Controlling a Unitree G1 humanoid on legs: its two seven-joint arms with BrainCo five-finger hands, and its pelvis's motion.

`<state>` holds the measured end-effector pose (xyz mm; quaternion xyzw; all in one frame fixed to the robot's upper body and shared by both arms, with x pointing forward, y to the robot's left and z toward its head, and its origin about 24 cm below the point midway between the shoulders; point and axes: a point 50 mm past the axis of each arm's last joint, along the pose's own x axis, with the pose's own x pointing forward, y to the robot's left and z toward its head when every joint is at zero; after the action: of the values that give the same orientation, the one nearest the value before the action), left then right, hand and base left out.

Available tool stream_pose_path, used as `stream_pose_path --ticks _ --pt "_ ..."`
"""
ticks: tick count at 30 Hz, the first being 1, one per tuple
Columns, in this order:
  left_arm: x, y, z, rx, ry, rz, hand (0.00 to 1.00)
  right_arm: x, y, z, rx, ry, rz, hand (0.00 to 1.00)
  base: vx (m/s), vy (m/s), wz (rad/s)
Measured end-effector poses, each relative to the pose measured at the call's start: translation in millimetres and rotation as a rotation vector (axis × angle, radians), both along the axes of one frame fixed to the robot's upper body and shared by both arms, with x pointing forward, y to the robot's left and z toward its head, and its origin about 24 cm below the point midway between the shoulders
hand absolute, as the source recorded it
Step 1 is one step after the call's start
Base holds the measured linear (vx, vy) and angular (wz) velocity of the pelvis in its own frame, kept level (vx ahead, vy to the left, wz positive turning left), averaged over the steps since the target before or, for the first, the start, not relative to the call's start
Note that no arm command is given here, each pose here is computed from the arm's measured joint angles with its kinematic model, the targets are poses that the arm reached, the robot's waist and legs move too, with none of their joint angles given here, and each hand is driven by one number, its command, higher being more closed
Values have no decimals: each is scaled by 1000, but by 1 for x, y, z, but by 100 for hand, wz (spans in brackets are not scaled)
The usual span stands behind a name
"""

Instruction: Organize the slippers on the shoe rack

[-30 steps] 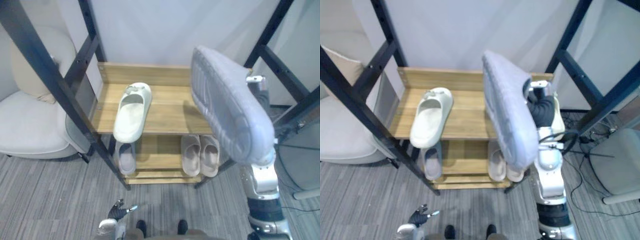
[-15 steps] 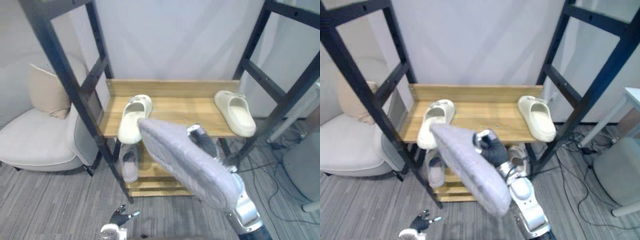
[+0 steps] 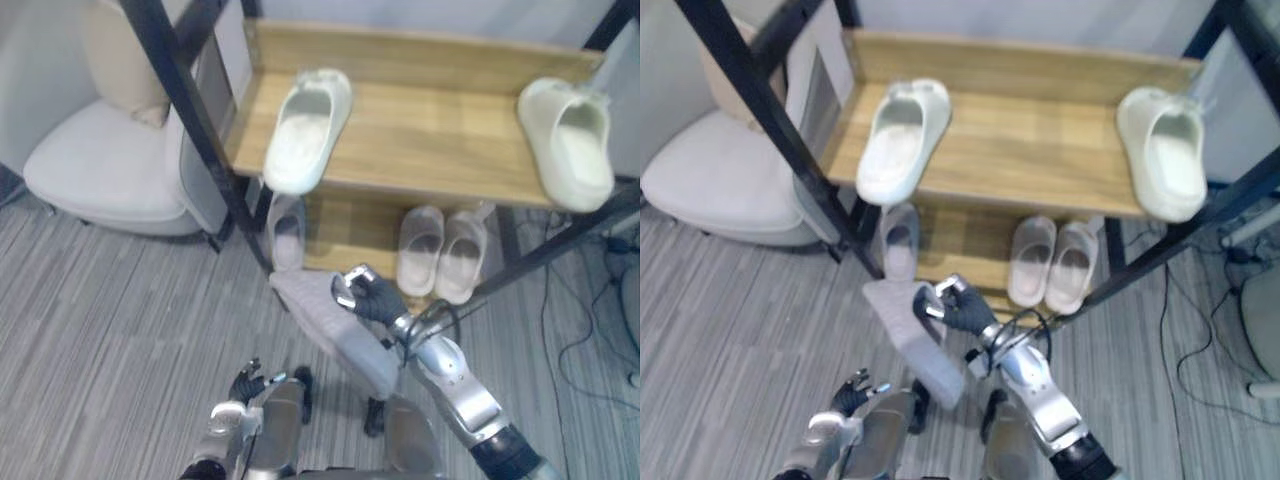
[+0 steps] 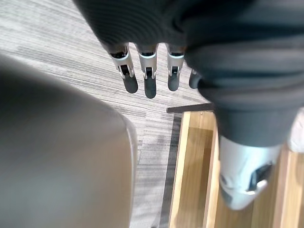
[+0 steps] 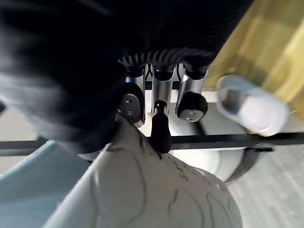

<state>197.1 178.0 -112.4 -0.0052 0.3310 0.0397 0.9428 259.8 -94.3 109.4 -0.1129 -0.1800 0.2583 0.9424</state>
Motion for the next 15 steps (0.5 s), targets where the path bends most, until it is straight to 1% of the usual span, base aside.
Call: stream_pose_path --ticks 1,2,4,9,11,13,15 --pt "3 0 2 -5 -14 7 0 5 -1 4 -12 -24 -20 100 -185 9 -9" --pt "14 0 8 -3 -44 8 0 17 -6 13 -28 -70 -81 100 -162 12 -7" --pt "21 -1 13 -5 -67 12 0 24 -9 18 -42 -96 -118 100 -100 3 -6" --pt "45 7 33 13 -175 50 0 48 -21 51 -126 -259 -246 100 -117 21 -6" --pt "47 13 37 28 -190 75 0 53 -28 62 -140 -310 -302 100 -91 1 4" --pt "44 21 33 54 -162 94 0 62 -34 78 -170 -372 -351 100 -79 -5 5" --pt "41 24 30 64 -134 104 0 70 -43 97 -195 -441 -410 100 -78 -2 4"
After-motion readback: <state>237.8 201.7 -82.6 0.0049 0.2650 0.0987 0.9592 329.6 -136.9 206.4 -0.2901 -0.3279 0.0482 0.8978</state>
